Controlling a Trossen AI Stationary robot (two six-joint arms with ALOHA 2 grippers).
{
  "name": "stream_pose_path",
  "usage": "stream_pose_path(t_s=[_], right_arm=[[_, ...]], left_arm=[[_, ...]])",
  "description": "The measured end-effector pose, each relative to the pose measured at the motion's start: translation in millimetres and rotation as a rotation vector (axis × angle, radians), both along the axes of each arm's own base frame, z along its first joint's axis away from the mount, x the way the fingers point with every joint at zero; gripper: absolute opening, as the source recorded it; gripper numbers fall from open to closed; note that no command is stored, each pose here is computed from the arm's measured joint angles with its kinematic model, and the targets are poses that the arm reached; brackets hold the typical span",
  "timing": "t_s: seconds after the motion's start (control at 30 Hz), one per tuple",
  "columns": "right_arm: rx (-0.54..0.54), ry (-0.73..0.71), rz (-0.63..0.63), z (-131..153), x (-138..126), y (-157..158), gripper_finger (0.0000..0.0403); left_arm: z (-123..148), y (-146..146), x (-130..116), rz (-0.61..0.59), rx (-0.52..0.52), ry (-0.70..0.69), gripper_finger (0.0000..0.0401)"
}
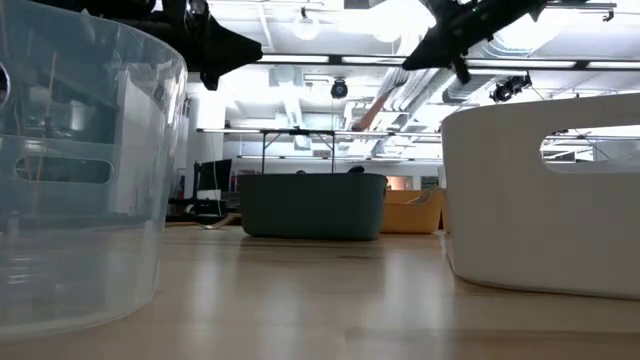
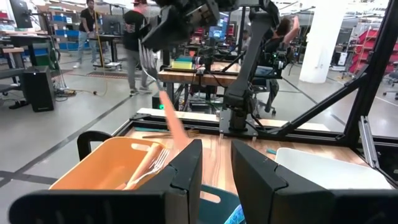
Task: Sort silverware by color (type)
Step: Put the light orange fork into the yellow bin
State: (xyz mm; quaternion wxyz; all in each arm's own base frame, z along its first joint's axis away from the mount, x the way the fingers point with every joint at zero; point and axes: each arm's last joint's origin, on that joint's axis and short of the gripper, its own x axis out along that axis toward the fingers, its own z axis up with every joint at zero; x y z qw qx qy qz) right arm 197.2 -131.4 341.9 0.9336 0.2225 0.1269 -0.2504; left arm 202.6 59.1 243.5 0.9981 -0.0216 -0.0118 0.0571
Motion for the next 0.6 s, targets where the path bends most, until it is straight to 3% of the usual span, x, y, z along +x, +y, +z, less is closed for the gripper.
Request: stream_pose_path(t_s=[0.2, 0.5, 0.6], right_arm=[[-0.118, 0.052, -0.218, -14, 3, 12, 0.0001], [-0.216, -0.138, -0.525, -85, 7, 29, 0.0], [-0.225, -0.165, -0.559, -106, 4, 36, 0.0]], left_arm=[[0, 0, 0, 0.0, 0.0, 0.0, 0.0076], [0, 0, 0, 0.0, 0.0, 0.0, 0.0076], [0, 0, 0, 0.001, 0.0, 0.0, 0.0076]])
